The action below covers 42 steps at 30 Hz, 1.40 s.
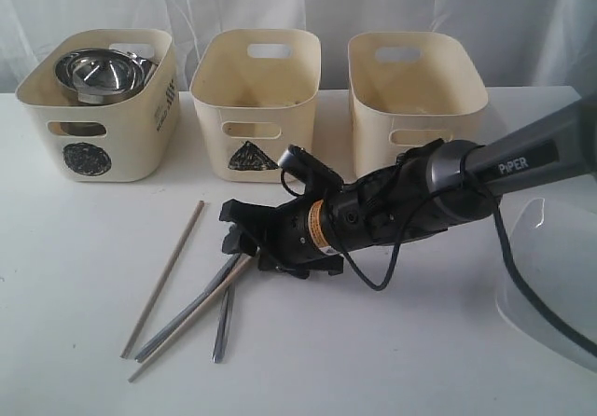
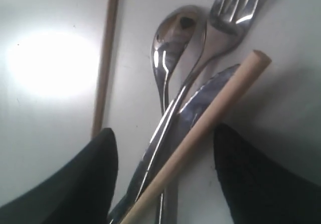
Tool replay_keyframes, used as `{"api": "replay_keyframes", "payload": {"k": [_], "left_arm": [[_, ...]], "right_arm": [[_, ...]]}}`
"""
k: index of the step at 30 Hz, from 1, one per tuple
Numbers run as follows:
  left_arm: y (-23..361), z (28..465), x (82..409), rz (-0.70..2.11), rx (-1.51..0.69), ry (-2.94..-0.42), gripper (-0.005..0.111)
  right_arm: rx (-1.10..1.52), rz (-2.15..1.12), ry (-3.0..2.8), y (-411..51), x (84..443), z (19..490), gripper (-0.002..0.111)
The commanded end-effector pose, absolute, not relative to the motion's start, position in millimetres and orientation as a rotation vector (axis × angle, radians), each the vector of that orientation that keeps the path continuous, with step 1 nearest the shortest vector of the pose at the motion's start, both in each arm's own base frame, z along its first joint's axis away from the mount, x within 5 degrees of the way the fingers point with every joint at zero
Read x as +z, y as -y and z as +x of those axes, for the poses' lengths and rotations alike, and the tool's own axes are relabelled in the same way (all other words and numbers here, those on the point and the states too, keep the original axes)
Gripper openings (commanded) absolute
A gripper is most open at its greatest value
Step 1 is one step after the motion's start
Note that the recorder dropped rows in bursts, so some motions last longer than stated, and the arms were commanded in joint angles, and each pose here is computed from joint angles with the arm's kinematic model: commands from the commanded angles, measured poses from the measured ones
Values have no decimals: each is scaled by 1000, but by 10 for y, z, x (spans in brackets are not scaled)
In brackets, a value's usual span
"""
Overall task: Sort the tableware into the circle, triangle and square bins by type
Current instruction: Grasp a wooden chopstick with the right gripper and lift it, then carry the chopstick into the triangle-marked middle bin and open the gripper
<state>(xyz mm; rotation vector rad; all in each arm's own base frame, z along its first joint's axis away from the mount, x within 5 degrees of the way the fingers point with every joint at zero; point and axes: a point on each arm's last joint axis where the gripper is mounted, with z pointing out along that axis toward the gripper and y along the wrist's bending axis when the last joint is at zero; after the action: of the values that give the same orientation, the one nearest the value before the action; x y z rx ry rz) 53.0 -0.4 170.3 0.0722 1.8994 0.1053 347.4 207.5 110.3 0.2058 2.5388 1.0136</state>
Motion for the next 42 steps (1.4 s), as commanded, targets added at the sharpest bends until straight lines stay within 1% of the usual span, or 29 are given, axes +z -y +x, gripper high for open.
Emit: {"api": "replay_keyframes", "payload": {"k": [1, 4, 7, 16, 17, 23, 26, 29, 35, 42], "left_arm": [[7, 528, 1690, 72, 101, -1901, 0], [7, 528, 1690, 72, 101, -1901, 0], [7, 528, 1690, 72, 101, -1901, 0], [7, 528, 1690, 72, 101, -1901, 0], [7, 528, 1690, 72, 101, -1901, 0], [7, 528, 1690, 72, 101, -1901, 0], [7, 528, 1690, 72, 101, -1901, 0], [7, 528, 1690, 72, 101, -1901, 0], [7, 528, 1690, 72, 101, -1901, 0], [7, 528, 1690, 72, 101, -1901, 0]], "right_arm": [[908, 222, -2572, -2039, 938, 3518, 55], [875, 232, -2561, -2037, 936, 3572, 55], [858, 238, -2555, -2031, 942, 3590, 47], [835, 239, -2556, -2018, 936, 3595, 2], [837, 239, -2556, -2019, 937, 3594, 0], [891, 217, -2560, -2051, 946, 3572, 0], [924, 203, -2547, -2066, 1013, 3563, 0], [950, 155, -2506, -2077, 1199, 3556, 0], [943, -1, -2399, -2059, 1680, 3512, 0], [985, -77, -2227, -2005, 2348, 3386, 0]]}}
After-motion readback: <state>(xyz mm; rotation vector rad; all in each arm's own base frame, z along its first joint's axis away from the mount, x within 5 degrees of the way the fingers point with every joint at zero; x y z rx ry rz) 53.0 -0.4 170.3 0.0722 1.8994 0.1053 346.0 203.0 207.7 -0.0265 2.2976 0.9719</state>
